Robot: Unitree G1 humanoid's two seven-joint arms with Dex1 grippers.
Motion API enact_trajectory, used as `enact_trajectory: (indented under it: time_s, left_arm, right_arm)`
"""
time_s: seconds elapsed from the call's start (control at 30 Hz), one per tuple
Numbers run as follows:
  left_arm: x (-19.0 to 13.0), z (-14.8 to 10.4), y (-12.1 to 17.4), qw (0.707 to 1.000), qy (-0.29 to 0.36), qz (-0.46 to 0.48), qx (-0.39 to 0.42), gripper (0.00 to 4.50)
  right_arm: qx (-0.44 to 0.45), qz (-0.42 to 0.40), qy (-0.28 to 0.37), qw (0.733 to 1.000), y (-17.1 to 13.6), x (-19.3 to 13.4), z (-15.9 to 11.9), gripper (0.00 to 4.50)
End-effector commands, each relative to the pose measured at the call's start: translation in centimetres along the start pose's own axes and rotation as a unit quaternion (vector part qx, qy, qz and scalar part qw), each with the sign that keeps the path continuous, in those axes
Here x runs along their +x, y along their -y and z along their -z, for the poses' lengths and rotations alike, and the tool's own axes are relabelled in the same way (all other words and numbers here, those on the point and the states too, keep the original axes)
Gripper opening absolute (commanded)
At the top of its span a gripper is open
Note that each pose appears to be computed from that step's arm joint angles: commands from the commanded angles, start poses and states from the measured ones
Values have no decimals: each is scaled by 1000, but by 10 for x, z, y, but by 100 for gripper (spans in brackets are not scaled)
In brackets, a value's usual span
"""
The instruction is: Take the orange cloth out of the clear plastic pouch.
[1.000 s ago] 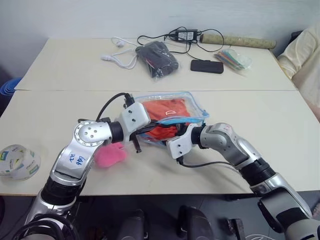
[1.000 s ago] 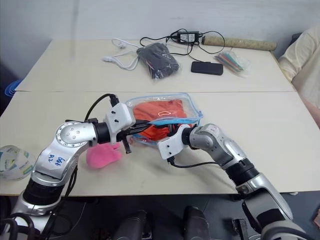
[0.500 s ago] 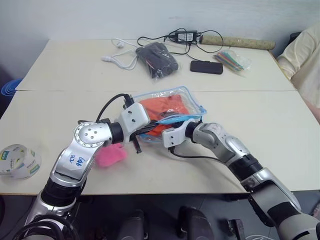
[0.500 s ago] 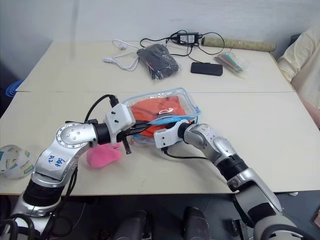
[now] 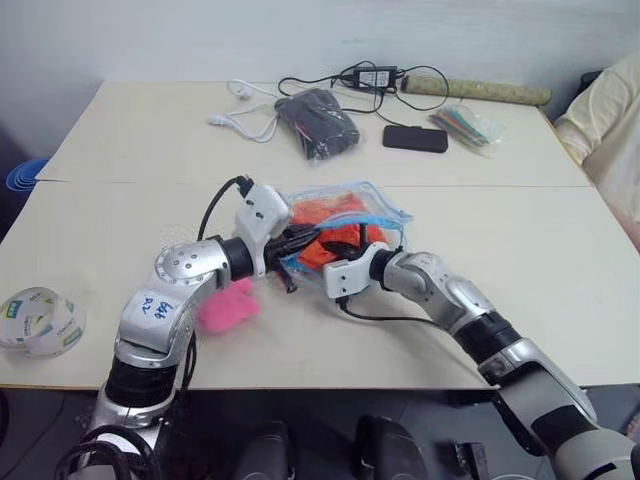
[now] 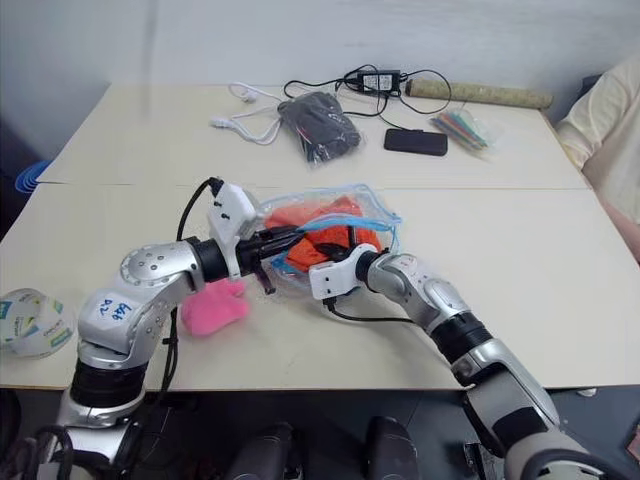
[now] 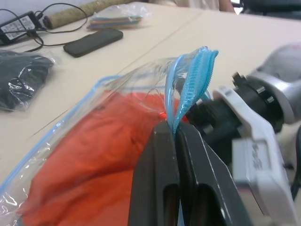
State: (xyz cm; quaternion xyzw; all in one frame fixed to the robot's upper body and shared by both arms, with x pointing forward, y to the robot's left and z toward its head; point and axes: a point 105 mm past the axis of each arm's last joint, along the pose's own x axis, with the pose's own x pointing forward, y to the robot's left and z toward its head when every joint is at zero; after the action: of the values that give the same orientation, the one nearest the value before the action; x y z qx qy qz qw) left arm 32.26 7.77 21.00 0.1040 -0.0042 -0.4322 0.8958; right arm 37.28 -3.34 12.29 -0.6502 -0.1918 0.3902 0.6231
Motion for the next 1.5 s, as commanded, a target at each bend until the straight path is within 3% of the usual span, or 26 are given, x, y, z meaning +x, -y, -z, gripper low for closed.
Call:
enact_trajectory:
  time_s: [0.03,0.2,0.33,0.43,0.5,0.67,0.83,0.93,1.07,1.2,1.27,1.4,1.5]
  left_arm:
    - [0,-6,-10,1000,5,-28,-6,0]
    - [4,5,-14,999,-18,-38,4,0]
    - [7,14,-16,998,-33,-42,23,0]
    - [9,18,-18,998,-38,-47,35,0]
    - [9,22,-20,997,-44,-52,48,0]
    - [5,30,-19,995,-58,-42,74,0]
    - [-3,37,-8,990,-72,-5,120,0]
    - [-8,36,5,983,-74,35,165,0]
    - [-15,40,17,969,-89,73,220,0]
    - [-20,40,24,959,-92,100,250,0]
    - [-24,40,28,952,-95,117,265,0]
    - [-26,43,23,950,-110,107,273,0]
    - [-27,43,25,954,-111,114,254,69]
  right_arm:
    - [-41,-52,9,998,-24,-9,-5,3]
    - [-79,-19,39,996,5,-23,-17,3]
    - [-38,14,66,997,42,-41,-26,3]
    - [-12,-14,92,996,48,-57,-32,3]
    - [61,-34,113,991,56,-74,-36,3]
    - [173,-129,141,966,69,-135,-36,3]
    - [248,-173,80,950,104,-209,7,3]
    - [257,-150,-16,955,120,-242,55,3]
    - [146,-96,-210,962,136,-268,127,3]
    - [36,-34,-281,958,148,-261,158,3]
    - [1,5,-265,964,134,-238,163,3]
    - [33,-11,-225,974,65,-204,163,3]
    - [88,-31,-210,973,19,-190,154,0]
